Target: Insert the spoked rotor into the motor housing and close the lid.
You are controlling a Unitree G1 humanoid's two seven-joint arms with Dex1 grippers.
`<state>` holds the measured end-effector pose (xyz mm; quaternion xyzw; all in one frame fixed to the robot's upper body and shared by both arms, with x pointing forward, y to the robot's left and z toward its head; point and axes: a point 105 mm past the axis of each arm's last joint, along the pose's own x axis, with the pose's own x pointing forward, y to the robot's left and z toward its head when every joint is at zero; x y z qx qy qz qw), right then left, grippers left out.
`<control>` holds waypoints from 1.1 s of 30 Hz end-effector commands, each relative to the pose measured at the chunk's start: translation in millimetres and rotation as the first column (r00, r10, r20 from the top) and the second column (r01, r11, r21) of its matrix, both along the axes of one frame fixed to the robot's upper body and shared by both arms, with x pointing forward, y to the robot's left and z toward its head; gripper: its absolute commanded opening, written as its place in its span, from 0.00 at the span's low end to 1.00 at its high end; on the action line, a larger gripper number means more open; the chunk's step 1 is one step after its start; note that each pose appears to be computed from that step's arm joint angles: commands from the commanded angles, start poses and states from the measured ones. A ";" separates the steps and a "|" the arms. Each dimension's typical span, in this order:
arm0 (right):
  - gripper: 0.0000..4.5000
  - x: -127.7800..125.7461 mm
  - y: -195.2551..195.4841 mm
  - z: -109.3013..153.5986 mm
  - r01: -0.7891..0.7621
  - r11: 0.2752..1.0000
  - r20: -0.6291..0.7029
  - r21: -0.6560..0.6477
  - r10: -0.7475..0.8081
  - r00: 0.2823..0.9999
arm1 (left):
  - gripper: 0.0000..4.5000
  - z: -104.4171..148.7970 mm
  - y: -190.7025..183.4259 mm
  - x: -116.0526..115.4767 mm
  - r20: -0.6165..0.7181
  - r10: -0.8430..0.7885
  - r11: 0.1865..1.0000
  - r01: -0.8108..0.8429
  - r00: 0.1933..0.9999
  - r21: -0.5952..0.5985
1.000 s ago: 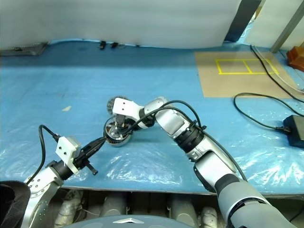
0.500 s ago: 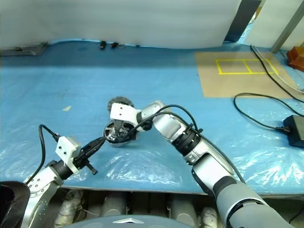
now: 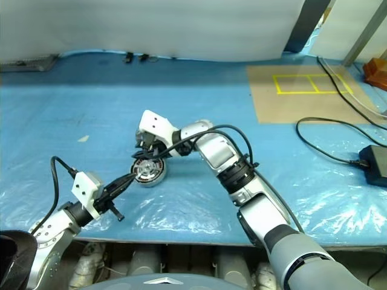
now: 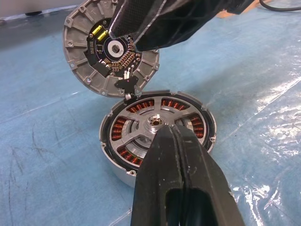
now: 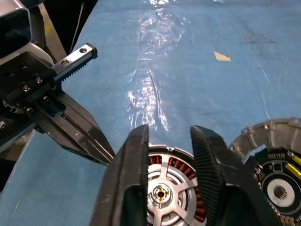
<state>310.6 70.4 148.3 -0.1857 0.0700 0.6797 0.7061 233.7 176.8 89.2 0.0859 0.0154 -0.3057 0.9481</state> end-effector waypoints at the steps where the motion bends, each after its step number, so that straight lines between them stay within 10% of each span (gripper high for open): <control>1: 0.02 -2.0 8.4 -1.4 0.004 0.999 0.005 0.041 -0.004 1.000 | 0.00 9.6 6.6 1.8 0.048 0.024 1.000 -0.024 0.999 0.007; 11: 0.01 6.0 -2.5 -76.8 0.062 0.977 0.069 -0.202 -0.049 0.996 | 0.00 11.2 8.5 6.2 0.066 0.026 0.999 -0.028 0.997 0.027; 22: 0.01 -7.4 -15.5 2.6 -0.033 0.983 0.010 0.182 0.032 0.999 | 0.00 12.7 2.0 8.2 0.058 -0.013 0.999 0.015 0.998 -0.036; 33: 0.01 8.7 -112.7 -39.3 0.141 0.987 -0.156 -0.077 -0.152 0.976 | 0.00 7.7 -0.6 9.2 0.028 -0.038 0.998 0.039 0.999 -0.048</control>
